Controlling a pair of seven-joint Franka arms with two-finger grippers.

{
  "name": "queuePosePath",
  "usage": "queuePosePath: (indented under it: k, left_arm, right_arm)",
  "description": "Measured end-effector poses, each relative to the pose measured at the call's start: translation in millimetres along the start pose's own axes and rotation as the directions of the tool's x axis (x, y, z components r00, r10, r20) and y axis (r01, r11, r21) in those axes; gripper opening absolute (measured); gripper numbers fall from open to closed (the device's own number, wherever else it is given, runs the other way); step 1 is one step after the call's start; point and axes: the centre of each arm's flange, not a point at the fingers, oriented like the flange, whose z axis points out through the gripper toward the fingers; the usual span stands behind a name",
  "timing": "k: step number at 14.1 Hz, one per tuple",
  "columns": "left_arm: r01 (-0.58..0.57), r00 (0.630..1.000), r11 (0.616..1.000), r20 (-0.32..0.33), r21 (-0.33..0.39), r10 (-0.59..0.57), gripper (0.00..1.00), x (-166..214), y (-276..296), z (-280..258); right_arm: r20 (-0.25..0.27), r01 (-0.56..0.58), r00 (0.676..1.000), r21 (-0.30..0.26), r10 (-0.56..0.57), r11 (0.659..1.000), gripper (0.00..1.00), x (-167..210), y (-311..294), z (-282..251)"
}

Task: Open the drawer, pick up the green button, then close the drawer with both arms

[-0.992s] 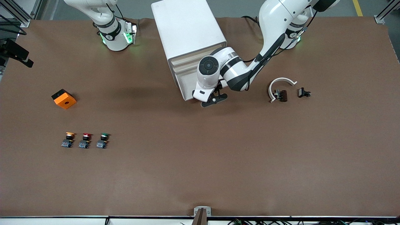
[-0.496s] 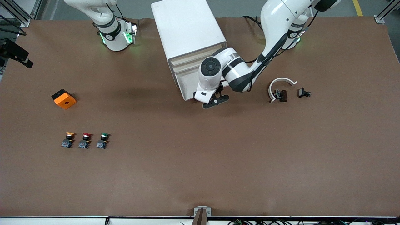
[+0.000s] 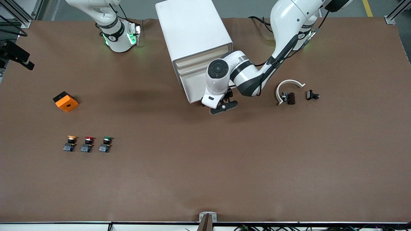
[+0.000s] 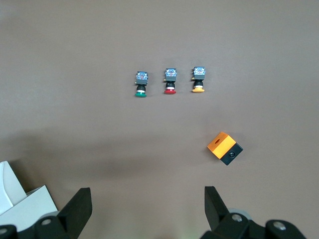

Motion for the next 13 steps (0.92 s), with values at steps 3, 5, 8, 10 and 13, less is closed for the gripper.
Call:
queuePosePath:
  k: [3,5,8,10,13]
  left_arm:
    - [-0.015,1.0,1.0,0.014,0.025,0.014,1.0,-15,0,14]
    - [-0.023,1.0,0.999,0.02,0.04,0.022,1.0,-27,1,23]
    - [-0.002,1.0,0.999,0.019,0.04,0.001,1.0,-30,1,22]
    - [0.012,1.0,0.999,0.026,0.041,-0.013,1.0,-35,3,22]
    - [0.014,0.997,0.999,0.079,0.048,-0.018,1.0,-55,6,25]
  right_arm:
    - [0.0,0.0,1.0,0.0,0.0,1.0,1.0,0,0,0]
    - [0.0,0.0,1.0,0.0,0.0,1.0,1.0,0,0,0]
    - [0.0,-0.001,1.0,0.0,0.001,1.0,1.0,0,0,0]
    - [0.0,-0.002,1.0,0.0,0.002,1.0,1.0,0,1,0]
    - [0.0,-0.002,1.0,0.0,0.002,1.0,1.0,0,1,0]
